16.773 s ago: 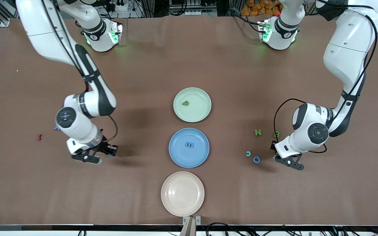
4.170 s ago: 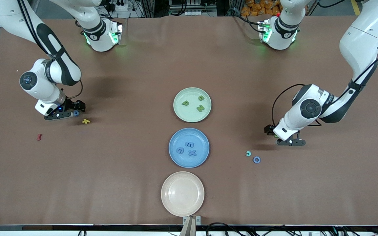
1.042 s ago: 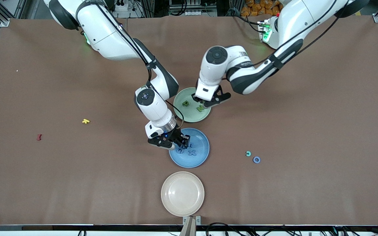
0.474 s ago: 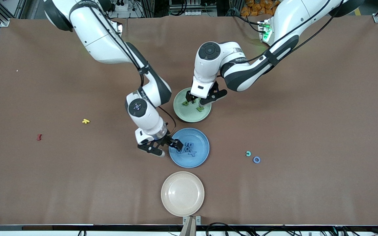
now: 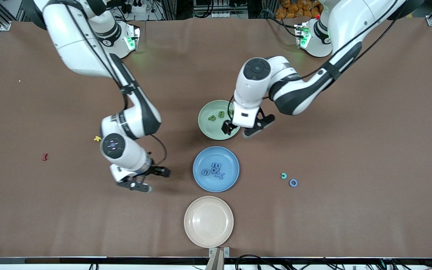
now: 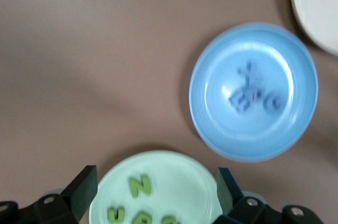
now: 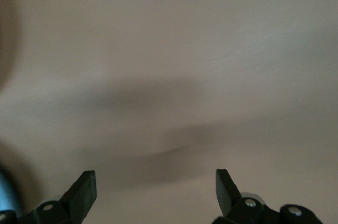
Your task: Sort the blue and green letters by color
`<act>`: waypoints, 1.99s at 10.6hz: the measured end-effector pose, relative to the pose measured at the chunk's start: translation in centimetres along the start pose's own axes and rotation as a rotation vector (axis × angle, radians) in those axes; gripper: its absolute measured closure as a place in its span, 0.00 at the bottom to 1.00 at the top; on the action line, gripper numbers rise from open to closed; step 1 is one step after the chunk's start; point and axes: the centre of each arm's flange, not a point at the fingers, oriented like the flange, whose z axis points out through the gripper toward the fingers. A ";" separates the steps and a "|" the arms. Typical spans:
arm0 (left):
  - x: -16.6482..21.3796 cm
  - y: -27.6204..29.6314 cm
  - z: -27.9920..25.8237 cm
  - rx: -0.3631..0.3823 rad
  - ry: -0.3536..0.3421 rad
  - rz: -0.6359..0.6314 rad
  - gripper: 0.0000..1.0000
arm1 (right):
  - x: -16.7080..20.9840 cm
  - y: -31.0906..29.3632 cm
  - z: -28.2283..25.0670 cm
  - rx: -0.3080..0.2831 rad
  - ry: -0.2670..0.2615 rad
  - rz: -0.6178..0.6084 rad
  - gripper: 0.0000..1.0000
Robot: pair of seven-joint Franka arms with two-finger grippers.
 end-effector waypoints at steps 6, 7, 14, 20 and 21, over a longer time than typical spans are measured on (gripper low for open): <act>13.4 -5.8 0.4 0.112 -0.026 -0.149 0.00 | 6.4 19.8 -4.2 -0.130 0.009 -0.185 0.00; 15.6 -7.2 0.5 0.131 -0.032 -0.157 0.00 | 7.1 22.4 -5.4 -0.136 0.020 -0.191 0.00; 23.3 -14.4 -0.8 0.257 -0.122 0.002 0.00 | 4.3 27.5 -23.5 -0.141 0.030 -0.196 0.00; 30.0 -20.2 -5.3 0.206 -0.196 0.179 0.00 | -3.9 27.3 -37.2 -0.025 -0.033 -0.081 0.00; 30.3 -21.0 -7.3 0.193 -0.196 0.225 0.00 | -5.0 27.2 -39.0 -0.020 -0.055 -0.070 0.00</act>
